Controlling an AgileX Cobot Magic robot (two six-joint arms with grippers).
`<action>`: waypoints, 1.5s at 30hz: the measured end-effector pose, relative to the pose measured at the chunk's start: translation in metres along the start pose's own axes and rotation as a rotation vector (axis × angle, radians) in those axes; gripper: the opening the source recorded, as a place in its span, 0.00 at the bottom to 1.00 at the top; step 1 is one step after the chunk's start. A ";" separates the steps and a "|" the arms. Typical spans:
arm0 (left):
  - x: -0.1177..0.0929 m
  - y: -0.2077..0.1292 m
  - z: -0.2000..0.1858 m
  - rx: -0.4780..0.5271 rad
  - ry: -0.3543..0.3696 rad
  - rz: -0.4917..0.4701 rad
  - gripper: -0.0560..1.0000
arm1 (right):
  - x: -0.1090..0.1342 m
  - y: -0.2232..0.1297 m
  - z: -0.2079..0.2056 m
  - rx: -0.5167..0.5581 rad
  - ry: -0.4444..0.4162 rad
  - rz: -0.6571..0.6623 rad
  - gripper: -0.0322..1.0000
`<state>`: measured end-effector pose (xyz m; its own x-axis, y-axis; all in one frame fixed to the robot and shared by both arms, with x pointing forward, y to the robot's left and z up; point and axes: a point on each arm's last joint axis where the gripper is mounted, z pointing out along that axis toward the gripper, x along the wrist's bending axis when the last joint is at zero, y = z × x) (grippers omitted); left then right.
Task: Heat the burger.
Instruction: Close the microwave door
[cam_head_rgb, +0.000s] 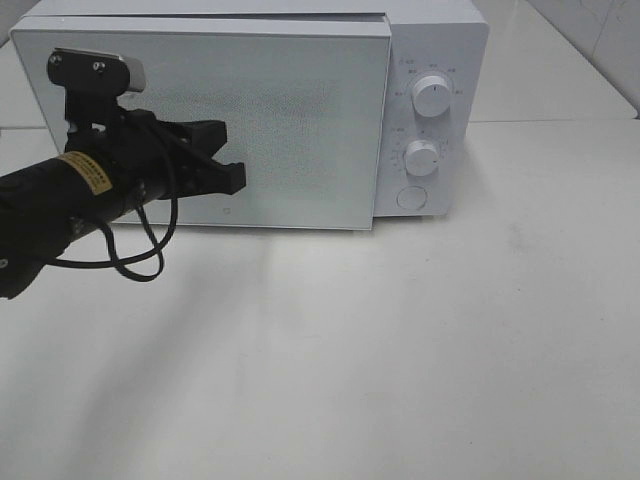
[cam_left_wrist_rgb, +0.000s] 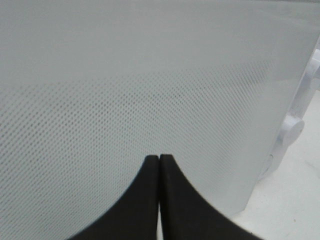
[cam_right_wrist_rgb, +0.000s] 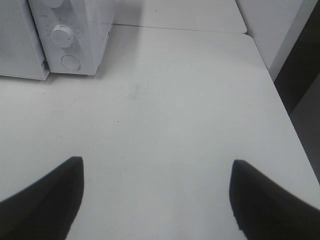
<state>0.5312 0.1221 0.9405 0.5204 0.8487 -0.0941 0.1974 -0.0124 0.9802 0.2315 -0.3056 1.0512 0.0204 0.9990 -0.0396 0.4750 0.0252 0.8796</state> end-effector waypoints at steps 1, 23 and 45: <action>-0.003 0.003 0.007 -0.013 0.006 -0.008 0.05 | 0.000 0.000 0.000 0.000 0.000 0.000 0.77; -0.035 0.011 0.069 -0.023 -0.071 0.014 0.05 | 0.000 0.000 0.000 0.000 0.000 0.000 0.77; -0.042 0.026 0.080 0.048 -0.075 0.019 0.05 | 0.000 0.000 0.000 0.000 0.000 0.000 0.77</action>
<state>0.5806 0.0435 0.9562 0.5846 0.8064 -0.0897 0.2255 -0.0552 0.9727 0.2315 -0.3056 1.0512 0.0204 0.9990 -0.0396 0.4750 0.0252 0.8796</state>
